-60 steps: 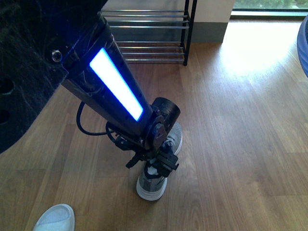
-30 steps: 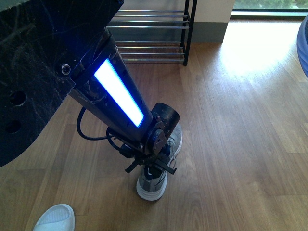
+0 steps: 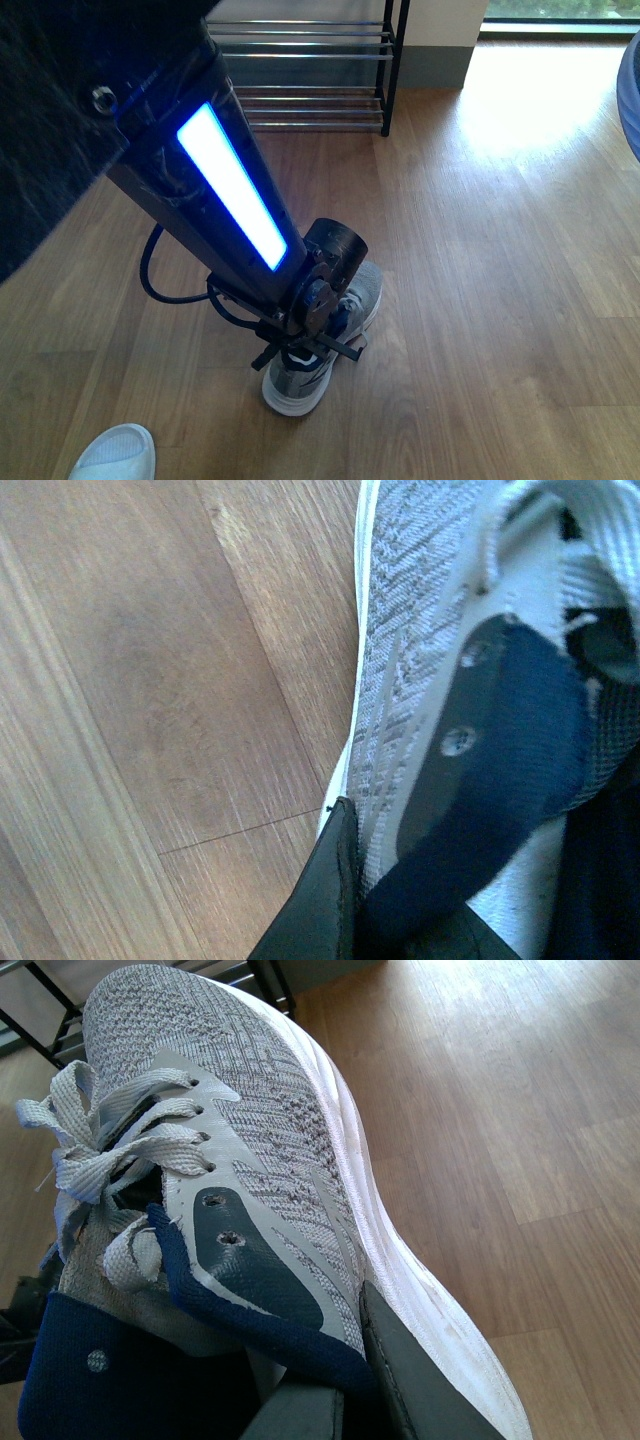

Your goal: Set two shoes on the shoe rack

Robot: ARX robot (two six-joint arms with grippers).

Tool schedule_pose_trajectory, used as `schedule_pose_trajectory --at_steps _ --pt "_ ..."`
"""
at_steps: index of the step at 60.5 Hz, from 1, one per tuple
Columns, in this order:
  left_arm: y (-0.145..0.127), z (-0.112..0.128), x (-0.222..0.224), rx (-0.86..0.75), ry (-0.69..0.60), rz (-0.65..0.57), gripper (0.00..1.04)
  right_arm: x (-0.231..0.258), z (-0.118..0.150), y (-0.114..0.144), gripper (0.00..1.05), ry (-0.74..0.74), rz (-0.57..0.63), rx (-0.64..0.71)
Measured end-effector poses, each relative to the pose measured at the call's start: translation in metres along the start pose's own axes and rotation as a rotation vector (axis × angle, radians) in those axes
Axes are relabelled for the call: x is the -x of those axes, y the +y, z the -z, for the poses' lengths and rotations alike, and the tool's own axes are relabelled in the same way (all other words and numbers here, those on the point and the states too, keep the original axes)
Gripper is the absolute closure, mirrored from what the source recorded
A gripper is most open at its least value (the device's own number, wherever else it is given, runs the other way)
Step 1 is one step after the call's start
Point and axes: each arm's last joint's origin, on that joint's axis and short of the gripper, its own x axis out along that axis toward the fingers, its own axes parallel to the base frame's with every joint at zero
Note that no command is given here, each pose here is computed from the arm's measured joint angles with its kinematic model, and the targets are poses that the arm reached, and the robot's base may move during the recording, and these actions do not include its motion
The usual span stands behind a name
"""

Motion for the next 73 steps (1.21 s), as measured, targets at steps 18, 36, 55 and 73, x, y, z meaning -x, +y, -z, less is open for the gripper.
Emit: schedule_pose_trajectory --at_steps 18,36,55,73 --pt "0.034 -0.021 0.084 0.206 -0.206 -0.012 1.03 0.0 0.0 0.0 1.03 0.0 0.0 0.0" --pt "0.09 -0.006 0.209 0.426 -0.431 -0.05 1.03 0.0 0.0 0.0 1.03 0.0 0.0 0.0" --pt "0.128 0.05 0.304 0.49 -0.552 -0.107 1.03 0.0 0.0 0.0 1.03 0.0 0.0 0.0" --pt "0.138 0.09 0.36 0.5 -0.652 -0.183 1.03 0.0 0.0 0.0 1.03 0.0 0.0 0.0"
